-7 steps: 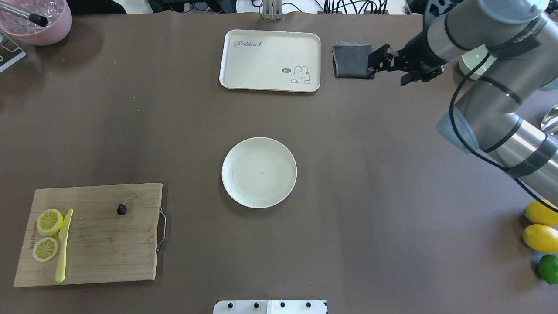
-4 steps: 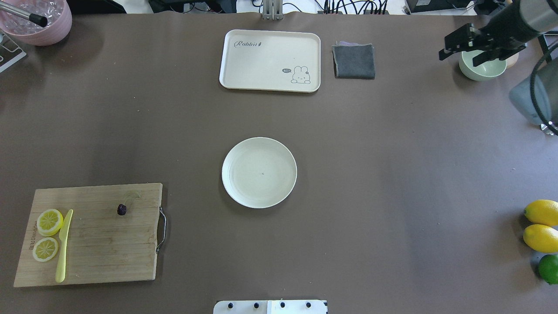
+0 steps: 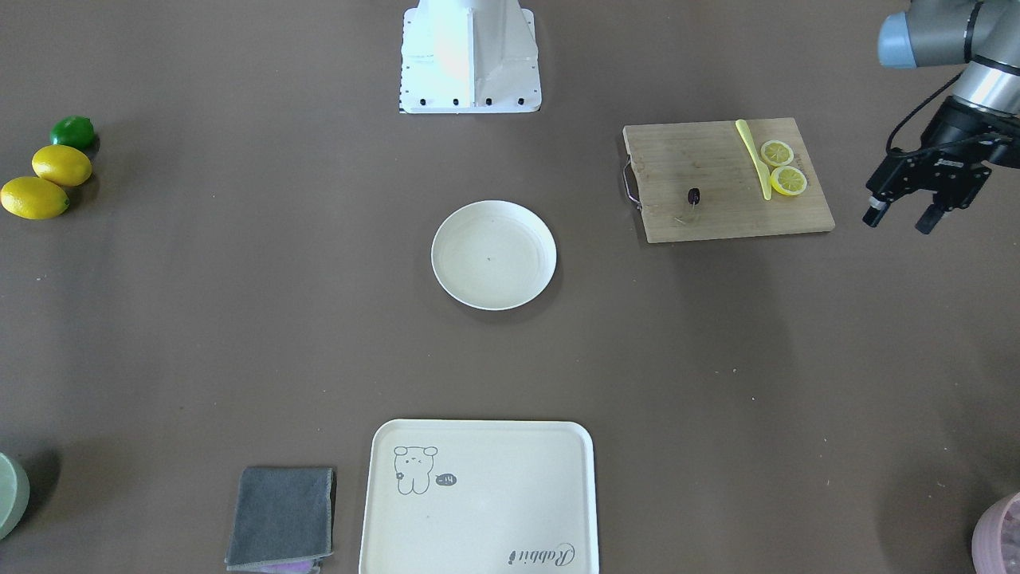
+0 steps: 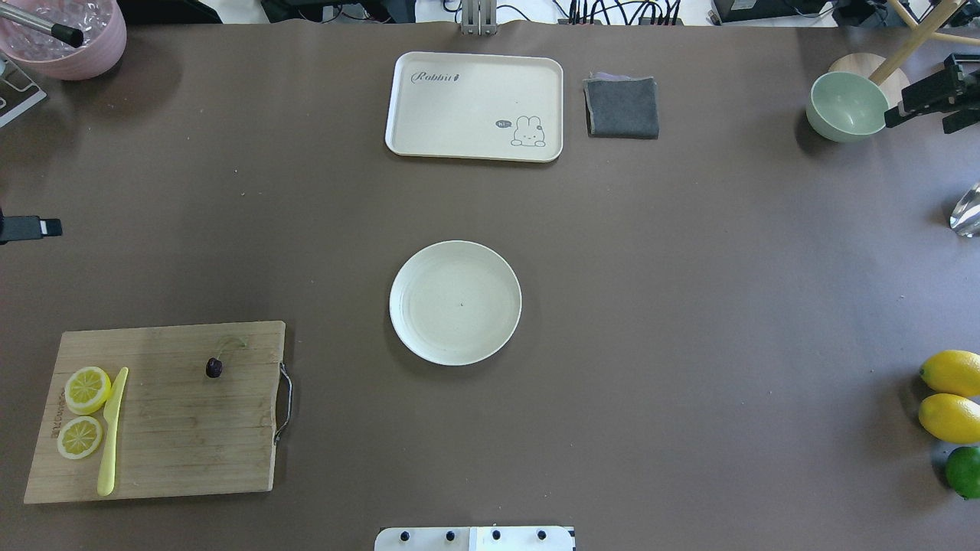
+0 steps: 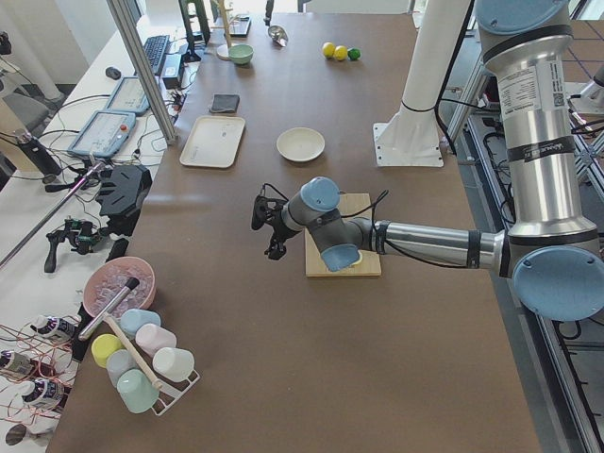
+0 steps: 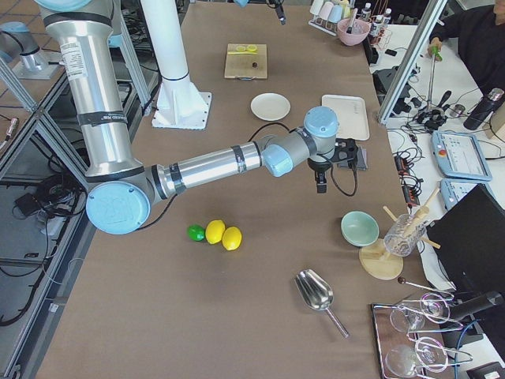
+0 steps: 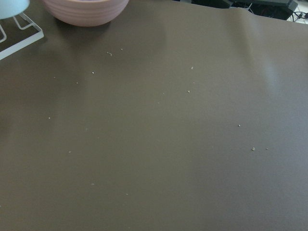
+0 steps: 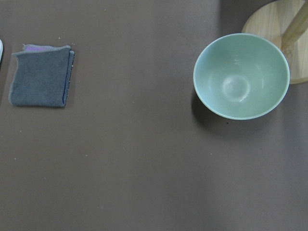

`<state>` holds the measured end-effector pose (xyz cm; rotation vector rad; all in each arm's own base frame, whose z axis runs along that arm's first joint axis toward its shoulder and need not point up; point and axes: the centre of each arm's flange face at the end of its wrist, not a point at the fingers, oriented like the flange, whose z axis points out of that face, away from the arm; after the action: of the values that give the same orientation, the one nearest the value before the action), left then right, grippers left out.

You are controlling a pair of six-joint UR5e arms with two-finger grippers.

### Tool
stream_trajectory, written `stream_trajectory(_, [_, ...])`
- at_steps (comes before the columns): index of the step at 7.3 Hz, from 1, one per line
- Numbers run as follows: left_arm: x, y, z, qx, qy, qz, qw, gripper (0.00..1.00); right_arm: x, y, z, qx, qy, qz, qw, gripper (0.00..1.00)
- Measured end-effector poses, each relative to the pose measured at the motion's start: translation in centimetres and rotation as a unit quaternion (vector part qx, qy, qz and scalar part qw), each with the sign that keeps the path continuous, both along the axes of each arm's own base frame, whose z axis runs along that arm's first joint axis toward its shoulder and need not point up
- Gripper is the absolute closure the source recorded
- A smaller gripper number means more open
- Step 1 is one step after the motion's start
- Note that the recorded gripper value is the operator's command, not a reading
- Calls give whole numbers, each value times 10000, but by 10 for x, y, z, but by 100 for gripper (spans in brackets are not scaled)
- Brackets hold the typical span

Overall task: Place red cherry on plate
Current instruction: 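Move the left gripper over the dark cherry on the cutting board, then lower the left gripper and close it on the dark cherry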

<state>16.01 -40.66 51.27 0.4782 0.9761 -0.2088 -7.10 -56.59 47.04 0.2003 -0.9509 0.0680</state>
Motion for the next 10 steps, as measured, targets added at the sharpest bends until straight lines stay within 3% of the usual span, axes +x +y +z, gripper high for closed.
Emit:
stream_trajectory(3, [90,51,-88,-151,-491,599,9969,2,10,5,10,-30,51,68,10000,0])
stream_trajectory(5, [171,85,-119,-152,-449,880,9950,2,15,5,13,-46,79,117,9999,0])
stream_trajectory(7, [214,103,-123,-144,-427,982,9941,2,18,6,19,-62,169,185,9997,0])
stream_trajectory(10, [219,107,-109,-182,-570,1020,9930,2,20,10,23,-87,199,204,9996,0])
